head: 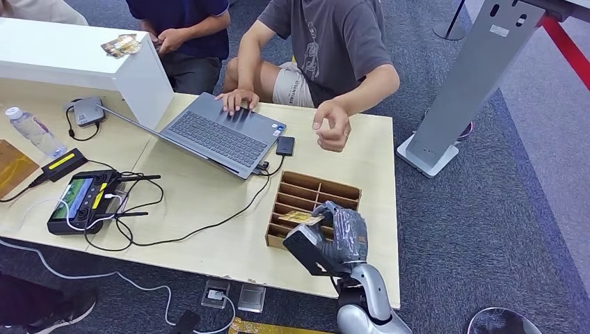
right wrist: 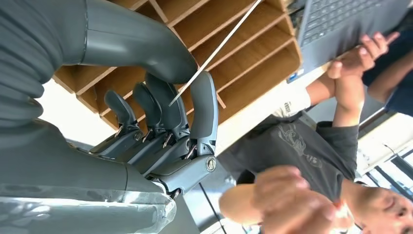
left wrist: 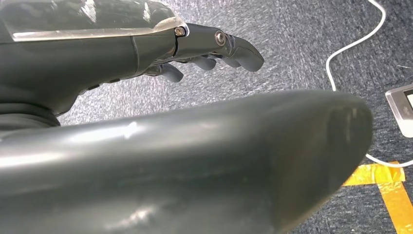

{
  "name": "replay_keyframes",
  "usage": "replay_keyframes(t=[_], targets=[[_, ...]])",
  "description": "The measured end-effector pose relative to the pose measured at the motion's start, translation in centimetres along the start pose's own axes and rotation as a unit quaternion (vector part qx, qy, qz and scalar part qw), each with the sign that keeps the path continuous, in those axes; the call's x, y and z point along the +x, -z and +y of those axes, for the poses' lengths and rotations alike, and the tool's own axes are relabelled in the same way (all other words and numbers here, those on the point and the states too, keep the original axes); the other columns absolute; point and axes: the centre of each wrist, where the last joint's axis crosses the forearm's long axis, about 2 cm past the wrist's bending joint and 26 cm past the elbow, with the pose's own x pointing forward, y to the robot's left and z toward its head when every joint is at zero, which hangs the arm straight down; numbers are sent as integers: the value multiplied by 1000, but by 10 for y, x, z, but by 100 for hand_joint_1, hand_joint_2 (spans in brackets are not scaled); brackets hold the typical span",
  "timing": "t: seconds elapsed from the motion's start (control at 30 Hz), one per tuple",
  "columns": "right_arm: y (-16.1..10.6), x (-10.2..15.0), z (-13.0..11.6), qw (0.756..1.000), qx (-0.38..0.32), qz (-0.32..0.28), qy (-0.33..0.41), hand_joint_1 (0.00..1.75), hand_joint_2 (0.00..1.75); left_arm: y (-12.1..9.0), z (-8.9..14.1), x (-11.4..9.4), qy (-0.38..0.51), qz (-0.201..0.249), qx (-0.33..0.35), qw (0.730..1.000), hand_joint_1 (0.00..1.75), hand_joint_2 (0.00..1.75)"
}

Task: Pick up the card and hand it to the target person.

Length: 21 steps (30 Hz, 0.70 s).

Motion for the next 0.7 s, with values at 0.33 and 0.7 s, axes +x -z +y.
replay_keyframes(t=[0.33,0.7], targets=[[23,-7,-36,995,-92,0,48,145,175,0,0,0,2,-2,-1,1000,0,0],[63,-26,-102,969,-224,-1,-108,148,175,0,1,-1,24,-12,-6,1000,0,0]])
